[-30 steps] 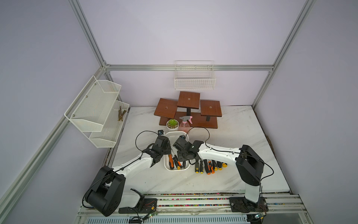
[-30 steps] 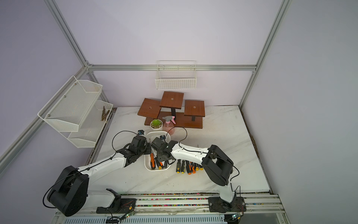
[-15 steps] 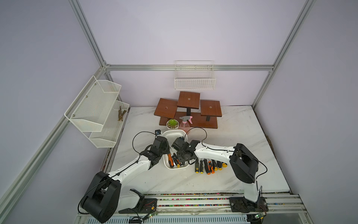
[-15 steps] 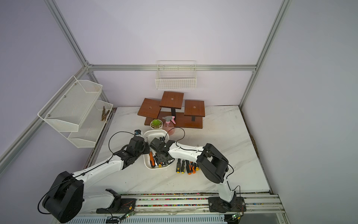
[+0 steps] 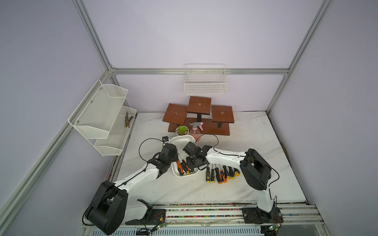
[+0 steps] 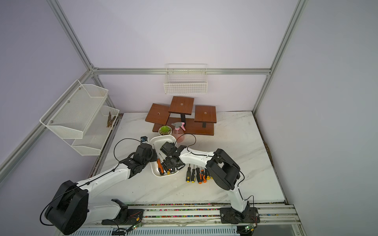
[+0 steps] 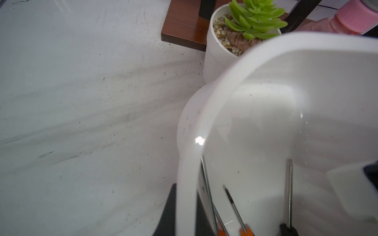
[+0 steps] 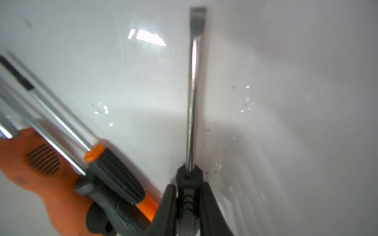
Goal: Take out the screwdriver from the storage box
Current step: Pick up the screwdriver from the storage box.
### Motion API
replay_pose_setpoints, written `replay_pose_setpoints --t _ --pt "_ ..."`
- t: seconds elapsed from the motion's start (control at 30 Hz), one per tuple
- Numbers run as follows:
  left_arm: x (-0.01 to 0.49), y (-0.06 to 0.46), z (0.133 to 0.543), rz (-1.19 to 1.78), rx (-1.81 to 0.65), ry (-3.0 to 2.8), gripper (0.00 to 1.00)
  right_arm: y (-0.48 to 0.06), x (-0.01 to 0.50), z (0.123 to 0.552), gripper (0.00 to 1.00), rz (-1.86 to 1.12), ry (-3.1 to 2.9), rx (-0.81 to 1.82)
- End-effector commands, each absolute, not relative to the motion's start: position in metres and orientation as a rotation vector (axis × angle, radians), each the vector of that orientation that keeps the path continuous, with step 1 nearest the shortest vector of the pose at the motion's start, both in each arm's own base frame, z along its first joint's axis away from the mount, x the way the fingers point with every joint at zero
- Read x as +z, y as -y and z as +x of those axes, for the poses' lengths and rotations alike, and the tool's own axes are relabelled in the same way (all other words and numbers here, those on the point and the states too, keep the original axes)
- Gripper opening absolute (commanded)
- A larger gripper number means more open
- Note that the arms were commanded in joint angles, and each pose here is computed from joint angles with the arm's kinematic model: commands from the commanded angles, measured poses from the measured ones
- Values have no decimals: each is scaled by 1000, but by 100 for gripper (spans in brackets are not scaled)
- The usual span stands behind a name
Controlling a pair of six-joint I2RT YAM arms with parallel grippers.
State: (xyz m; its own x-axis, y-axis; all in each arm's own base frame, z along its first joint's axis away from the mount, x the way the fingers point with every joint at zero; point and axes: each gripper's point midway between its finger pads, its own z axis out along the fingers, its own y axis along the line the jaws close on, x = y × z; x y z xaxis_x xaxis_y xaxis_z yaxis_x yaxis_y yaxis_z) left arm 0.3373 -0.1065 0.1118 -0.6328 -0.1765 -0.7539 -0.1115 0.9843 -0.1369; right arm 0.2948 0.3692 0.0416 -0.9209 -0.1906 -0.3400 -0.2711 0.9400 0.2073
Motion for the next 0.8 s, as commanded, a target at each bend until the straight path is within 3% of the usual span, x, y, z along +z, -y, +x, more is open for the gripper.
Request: replay_pose_setpoints --t 0.0,0.1,0.47,0.77 --pt "128 109 339 -178 -131 -2219 0 -346 6 300 9 -314 -2831 238" --pt "128 109 340 -177 -123 -2224 0 -346 14 302 0 -316 -2809 250" --pt "124 107 342 -171 -92 -2243 0 -364 87 303 0 -386 -2640 438" --pt "122 108 345 -167 -81 -2251 0 -358 111 287 0 -412 -2615 516"
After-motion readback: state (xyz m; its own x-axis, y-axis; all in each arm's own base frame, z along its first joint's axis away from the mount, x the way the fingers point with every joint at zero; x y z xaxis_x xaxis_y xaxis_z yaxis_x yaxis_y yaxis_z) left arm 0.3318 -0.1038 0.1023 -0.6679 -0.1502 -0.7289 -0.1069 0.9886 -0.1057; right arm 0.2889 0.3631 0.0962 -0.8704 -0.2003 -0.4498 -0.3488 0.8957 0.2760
